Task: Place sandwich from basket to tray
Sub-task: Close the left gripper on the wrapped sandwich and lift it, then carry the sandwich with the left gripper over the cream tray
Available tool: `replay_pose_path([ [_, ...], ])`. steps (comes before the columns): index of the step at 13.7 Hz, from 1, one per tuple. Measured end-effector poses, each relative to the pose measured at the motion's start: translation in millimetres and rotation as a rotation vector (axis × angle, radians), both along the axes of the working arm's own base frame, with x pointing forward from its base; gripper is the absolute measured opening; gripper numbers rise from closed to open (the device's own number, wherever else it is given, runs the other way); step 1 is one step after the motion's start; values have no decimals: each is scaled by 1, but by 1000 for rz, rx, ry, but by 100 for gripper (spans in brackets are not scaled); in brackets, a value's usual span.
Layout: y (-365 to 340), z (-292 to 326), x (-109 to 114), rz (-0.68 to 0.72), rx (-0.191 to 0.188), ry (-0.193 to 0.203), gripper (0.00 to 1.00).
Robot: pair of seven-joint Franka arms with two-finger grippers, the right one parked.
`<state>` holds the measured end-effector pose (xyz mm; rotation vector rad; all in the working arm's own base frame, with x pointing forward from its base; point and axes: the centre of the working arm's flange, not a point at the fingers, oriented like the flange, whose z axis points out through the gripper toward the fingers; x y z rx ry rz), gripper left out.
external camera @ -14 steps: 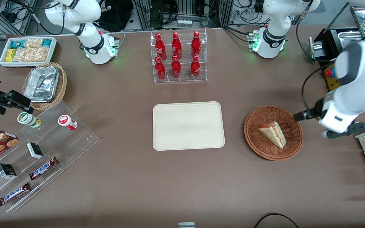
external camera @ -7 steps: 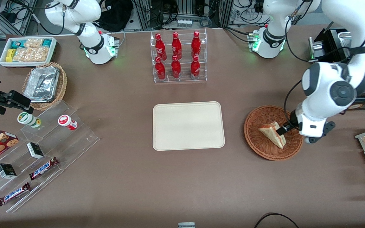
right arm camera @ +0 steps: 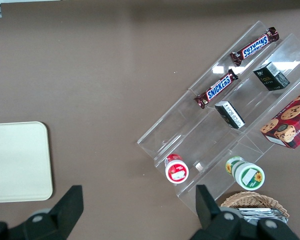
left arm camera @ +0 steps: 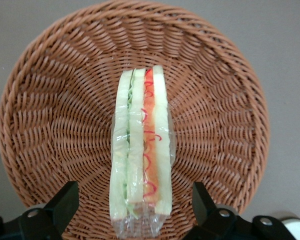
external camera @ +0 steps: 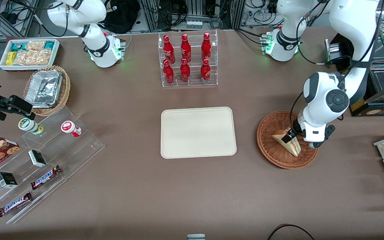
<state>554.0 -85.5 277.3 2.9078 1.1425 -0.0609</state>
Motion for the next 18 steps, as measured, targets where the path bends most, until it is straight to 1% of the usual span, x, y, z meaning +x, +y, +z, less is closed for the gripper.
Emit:
replay_pose_path([
  [3, -1, -18, 2, 17, -8, -3, 100],
  [4, -1, -20, 3, 24, -11, -5, 96],
  [6, 0, -18, 6, 52, -13, -12, 71],
  [8, 1, -15, 9, 58, -15, -20, 49],
  [9, 1, -13, 11, 58, -15, -24, 39],
  [10, 0, -10, 13, 57, -16, -25, 33],
  [11, -1, -5, 15, 56, -13, -15, 29],
  [13, -1, 26, 25, 52, 3, 41, 25],
  [15, -5, 78, 37, 44, 18, 86, 22],
  [16, -13, 106, 42, 30, 24, 97, 21],
  [17, -28, 133, 45, 4, 27, 97, 21],
  [18, -47, 149, 44, -26, 27, 90, 17],
])
